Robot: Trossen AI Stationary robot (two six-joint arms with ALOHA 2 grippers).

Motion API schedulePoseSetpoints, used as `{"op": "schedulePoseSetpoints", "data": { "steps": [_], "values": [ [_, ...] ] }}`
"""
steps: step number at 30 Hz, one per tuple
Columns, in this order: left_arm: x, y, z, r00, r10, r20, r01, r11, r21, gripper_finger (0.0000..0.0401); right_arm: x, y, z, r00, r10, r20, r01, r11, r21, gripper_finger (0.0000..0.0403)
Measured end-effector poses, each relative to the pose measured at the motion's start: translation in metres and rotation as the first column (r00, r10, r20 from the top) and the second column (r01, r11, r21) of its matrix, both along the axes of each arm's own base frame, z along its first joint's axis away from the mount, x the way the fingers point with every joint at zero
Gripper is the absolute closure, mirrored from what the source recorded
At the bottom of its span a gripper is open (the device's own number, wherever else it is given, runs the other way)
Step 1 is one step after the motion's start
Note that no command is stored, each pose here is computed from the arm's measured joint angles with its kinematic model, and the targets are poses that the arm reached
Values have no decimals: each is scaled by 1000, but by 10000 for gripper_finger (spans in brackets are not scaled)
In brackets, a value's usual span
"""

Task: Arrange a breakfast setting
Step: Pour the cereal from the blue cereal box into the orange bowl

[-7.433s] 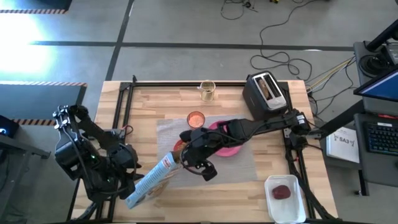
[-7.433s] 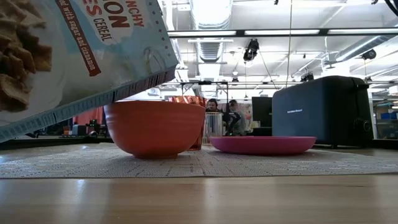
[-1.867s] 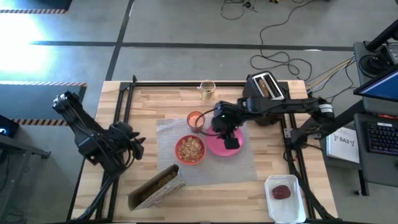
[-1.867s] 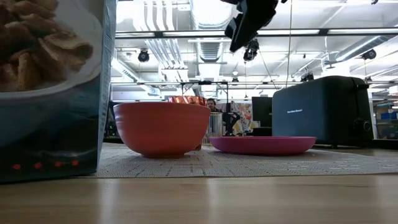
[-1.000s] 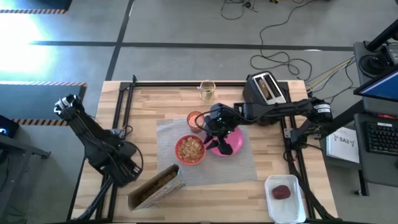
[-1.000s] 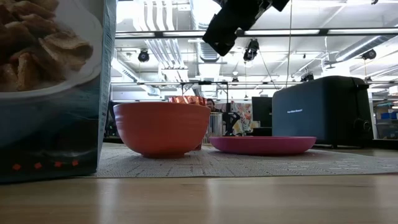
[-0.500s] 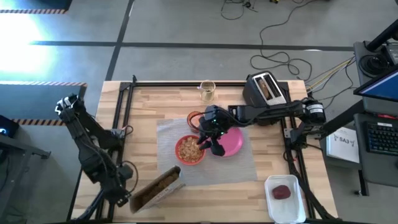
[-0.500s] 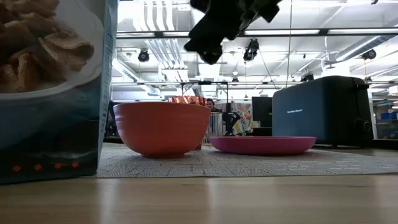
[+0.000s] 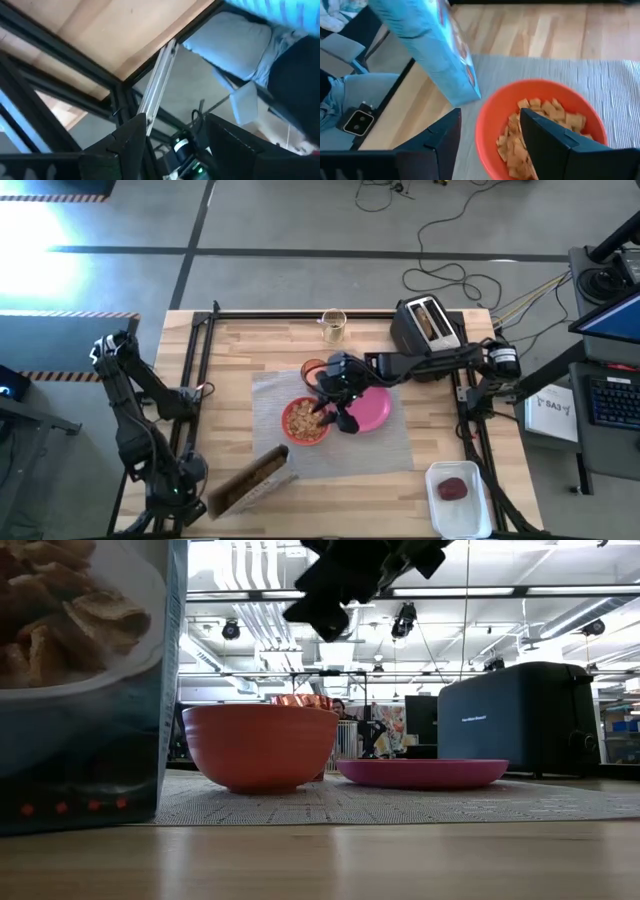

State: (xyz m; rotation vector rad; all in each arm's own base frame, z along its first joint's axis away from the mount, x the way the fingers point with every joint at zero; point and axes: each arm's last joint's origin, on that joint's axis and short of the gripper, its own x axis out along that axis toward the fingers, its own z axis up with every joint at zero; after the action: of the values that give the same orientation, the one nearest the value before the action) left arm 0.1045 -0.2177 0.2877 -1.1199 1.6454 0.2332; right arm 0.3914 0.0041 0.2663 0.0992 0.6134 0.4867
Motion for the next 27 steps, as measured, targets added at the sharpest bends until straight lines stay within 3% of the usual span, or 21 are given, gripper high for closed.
{"op": "schedulePoseSetpoints", "data": {
  "steps": [10, 27],
  "values": [
    [-16, 1, 0, 997, -53, -55, 57, 996, 71, 223, 17, 29, 0, 983, 68, 169, -69, 998, 0, 202],
    [-15, 2, -1, 999, -37, -13, 38, 994, 103, 226, 37, 57, -29, 968, 107, 226, -115, 993, 24, 202]
  ]
}}
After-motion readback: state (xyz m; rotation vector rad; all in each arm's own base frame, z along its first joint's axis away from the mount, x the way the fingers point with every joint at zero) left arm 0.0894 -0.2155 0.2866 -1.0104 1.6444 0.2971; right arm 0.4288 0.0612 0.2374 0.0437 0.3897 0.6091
